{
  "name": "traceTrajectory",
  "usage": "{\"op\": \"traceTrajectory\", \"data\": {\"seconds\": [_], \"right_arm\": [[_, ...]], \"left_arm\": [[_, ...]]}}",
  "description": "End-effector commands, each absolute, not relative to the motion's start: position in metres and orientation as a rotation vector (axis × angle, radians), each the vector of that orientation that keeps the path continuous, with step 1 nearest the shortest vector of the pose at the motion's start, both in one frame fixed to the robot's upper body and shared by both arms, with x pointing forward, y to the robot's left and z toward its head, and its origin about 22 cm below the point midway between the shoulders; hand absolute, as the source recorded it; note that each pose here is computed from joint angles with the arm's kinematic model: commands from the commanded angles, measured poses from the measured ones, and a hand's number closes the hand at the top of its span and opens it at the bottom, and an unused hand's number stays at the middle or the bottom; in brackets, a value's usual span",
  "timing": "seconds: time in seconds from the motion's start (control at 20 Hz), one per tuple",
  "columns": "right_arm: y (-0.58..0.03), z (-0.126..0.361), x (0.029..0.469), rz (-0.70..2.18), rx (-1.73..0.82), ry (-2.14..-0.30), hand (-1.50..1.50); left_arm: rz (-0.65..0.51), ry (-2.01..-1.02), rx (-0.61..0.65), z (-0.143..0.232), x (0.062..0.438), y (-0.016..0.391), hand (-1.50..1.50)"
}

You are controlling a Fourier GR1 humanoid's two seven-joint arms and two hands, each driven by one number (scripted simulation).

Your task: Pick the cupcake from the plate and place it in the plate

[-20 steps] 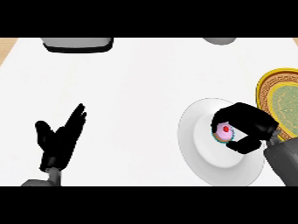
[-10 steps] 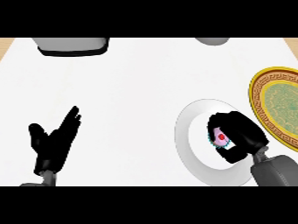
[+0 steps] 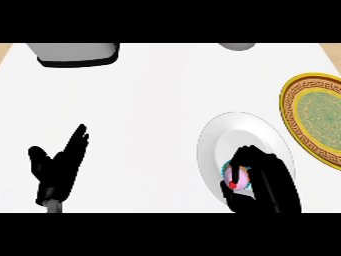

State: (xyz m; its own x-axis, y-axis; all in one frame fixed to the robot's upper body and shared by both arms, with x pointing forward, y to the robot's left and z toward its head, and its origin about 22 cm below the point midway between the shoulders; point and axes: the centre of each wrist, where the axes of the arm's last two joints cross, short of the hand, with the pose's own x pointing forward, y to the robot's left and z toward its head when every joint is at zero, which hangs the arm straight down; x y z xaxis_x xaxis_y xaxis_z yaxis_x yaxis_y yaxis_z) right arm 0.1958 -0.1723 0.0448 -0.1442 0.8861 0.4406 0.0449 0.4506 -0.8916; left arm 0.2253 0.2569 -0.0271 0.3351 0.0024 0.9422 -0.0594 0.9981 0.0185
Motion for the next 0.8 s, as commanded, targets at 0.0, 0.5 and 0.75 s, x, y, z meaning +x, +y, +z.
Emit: {"op": "traceTrajectory", "data": {"seconds": [0.0,0.5,0.75], "right_arm": [[-0.155,0.077,0.159,0.647,-0.973,-1.637,1.5],[-0.197,0.102,0.145,0.159,-1.017,-1.636,1.5],[-0.246,0.092,0.162,-0.005,-1.023,-1.674,1.5]], "left_arm": [[0.045,-1.163,0.042,-0.037,0.227,0.263,0.0],[0.002,-1.187,0.008,-0.034,0.243,0.24,0.0],[0.005,-1.187,0.015,-0.043,0.216,0.244,0.0]]}}
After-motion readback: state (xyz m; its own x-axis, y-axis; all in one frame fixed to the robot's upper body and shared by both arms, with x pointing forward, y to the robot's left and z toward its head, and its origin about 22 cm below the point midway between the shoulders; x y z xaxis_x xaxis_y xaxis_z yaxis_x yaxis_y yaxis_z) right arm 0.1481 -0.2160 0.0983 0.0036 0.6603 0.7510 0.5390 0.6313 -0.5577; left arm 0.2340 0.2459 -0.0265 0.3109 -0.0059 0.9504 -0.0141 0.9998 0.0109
